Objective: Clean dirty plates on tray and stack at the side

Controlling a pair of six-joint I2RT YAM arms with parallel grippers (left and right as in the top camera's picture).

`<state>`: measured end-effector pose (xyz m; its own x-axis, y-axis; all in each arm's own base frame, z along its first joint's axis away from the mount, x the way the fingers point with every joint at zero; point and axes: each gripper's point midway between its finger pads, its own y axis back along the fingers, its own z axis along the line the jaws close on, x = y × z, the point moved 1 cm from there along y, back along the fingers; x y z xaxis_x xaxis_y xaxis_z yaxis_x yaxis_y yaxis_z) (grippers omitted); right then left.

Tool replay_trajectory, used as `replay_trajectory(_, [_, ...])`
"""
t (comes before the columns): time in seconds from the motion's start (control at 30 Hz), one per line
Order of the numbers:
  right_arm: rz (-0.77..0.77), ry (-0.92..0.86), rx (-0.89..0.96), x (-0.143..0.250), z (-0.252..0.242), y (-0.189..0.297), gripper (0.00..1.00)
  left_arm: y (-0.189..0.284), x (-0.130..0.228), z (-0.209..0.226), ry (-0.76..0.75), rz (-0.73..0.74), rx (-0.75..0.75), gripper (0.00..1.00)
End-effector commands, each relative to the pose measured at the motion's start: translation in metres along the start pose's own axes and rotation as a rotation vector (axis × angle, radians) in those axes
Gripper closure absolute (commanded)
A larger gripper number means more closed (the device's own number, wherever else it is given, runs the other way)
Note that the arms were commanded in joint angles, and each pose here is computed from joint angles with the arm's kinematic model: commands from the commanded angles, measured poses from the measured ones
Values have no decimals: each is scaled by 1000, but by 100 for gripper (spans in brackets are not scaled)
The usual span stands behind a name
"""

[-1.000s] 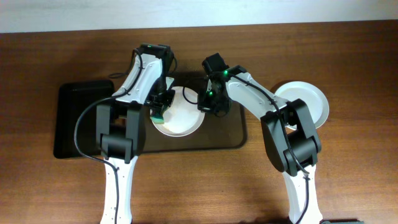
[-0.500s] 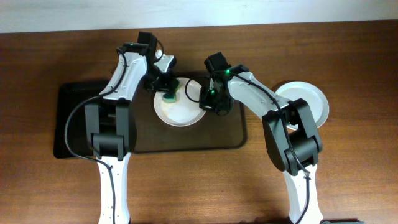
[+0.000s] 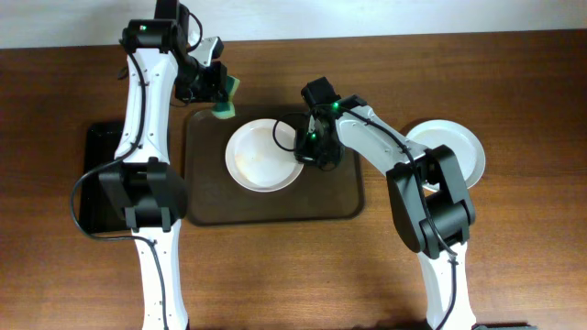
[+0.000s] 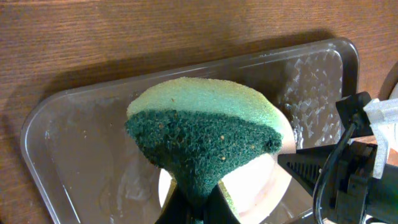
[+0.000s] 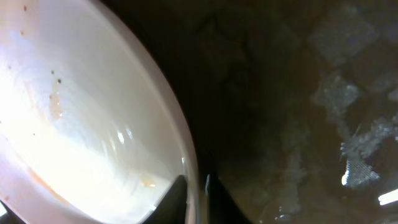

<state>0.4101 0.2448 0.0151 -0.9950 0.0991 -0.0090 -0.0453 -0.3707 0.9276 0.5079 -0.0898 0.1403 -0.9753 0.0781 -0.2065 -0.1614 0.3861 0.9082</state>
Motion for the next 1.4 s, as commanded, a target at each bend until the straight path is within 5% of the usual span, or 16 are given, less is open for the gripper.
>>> replay_trajectory(0.0, [38, -9, 38, 10, -11, -14, 79, 5, 0, 5, 10, -3, -33, 100])
replay_trajectory(0.07, [42, 5, 37, 13, -6, -16, 77, 5, 1, 9, 8, 1, -70, 100])
replay_trajectory(0.13, [29, -4, 56, 15, -2, -19, 96, 5, 1, 9, 8, 1, -73, 99])
replay_trajectory(0.3, [0, 7, 80, 12, -3, -6, 96, 5, 2, 10, 9, 5, -76, 99])
replay_trajectory(0.63, [-377, 225, 570, -5, -39, 152, 96, 2, 4, 15, 13, 17, -97, 99])
replay_trajectory(0.9, [-528, 298, 864, -5, -40, 181, 96, 1, 5, 15, 15, 21, -98, 99])
replay_trajectory(1.13, [-888, 376, 1168, 6, 7, 231, 96, -13, 13, 21, 29, 63, -97, 99])
replay_trajectory(1.37, [-1082, 342, 1190, 20, 33, 248, 96, -20, 16, 23, 35, 80, -95, 99])
